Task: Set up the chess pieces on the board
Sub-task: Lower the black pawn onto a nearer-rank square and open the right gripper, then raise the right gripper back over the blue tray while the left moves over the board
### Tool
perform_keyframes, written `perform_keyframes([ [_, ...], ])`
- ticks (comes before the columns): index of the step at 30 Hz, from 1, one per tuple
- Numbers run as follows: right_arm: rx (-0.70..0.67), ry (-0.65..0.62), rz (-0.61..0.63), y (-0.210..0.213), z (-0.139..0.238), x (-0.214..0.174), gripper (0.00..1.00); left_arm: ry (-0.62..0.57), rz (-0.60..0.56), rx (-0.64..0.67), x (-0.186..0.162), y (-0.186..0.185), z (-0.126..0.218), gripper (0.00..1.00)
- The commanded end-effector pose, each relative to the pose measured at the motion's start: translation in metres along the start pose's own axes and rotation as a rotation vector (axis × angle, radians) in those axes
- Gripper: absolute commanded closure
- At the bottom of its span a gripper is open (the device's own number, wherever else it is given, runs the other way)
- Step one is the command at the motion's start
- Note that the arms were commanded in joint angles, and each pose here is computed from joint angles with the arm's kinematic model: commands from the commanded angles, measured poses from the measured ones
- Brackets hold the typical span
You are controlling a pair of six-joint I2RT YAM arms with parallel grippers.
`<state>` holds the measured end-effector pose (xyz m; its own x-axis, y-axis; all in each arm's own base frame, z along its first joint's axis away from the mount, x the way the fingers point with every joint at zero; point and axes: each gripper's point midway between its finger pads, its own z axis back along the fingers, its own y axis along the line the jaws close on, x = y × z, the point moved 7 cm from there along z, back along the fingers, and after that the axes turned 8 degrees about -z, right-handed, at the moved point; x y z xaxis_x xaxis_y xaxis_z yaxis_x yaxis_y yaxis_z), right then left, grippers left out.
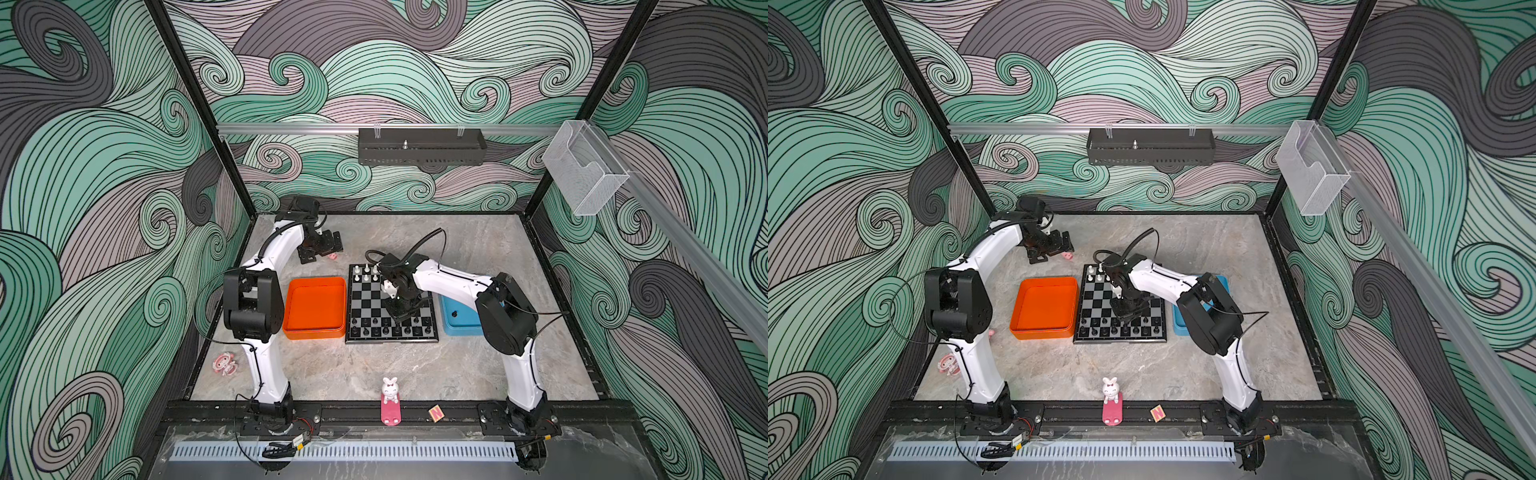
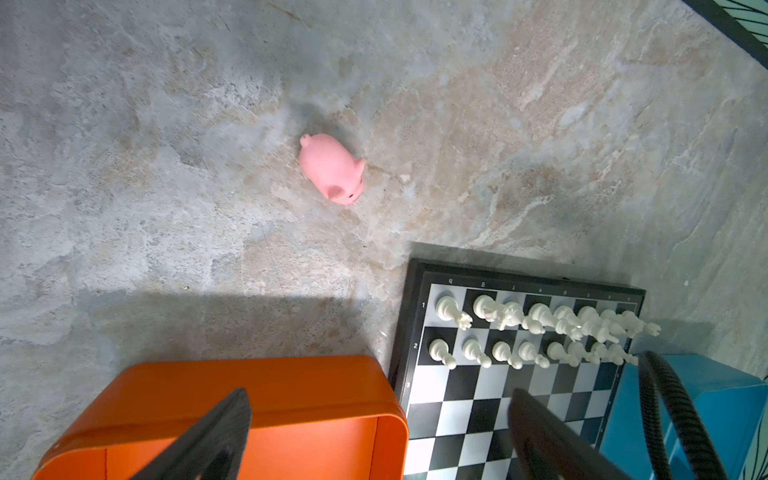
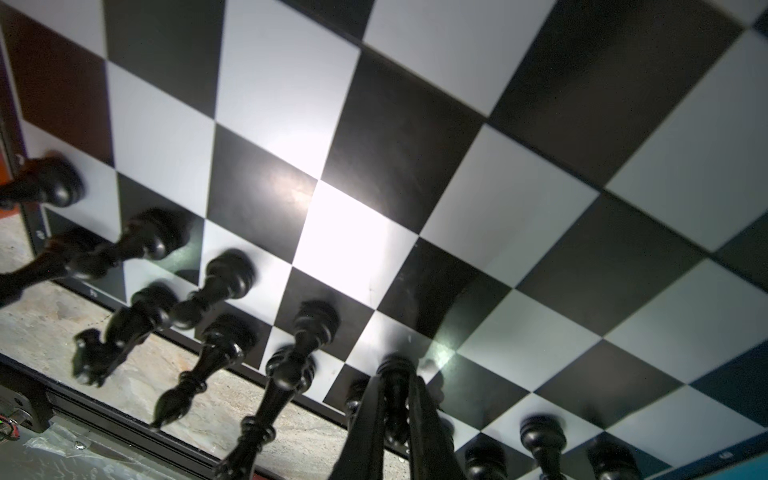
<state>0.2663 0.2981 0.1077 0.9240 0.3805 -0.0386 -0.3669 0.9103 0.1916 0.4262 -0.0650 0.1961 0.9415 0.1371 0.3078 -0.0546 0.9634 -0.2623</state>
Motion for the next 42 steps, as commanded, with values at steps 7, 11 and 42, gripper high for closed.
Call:
perform_keyframes([
  [7,0.001,-0.018,0.007,0.005,0.003,0.007,0.86,-0.018,-0.002,-0.009,0.003,-0.001,0.012,0.01],
  [11,0.004,-0.012,0.005,0.005,0.001,0.008,0.86,-0.017,0.0,-0.01,0.003,-0.001,0.012,0.01],
  [42,-0.017,-0.106,-0.003,-0.004,0.039,0.016,0.71,-0.021,-0.002,-0.008,0.003,-0.001,0.013,0.01],
])
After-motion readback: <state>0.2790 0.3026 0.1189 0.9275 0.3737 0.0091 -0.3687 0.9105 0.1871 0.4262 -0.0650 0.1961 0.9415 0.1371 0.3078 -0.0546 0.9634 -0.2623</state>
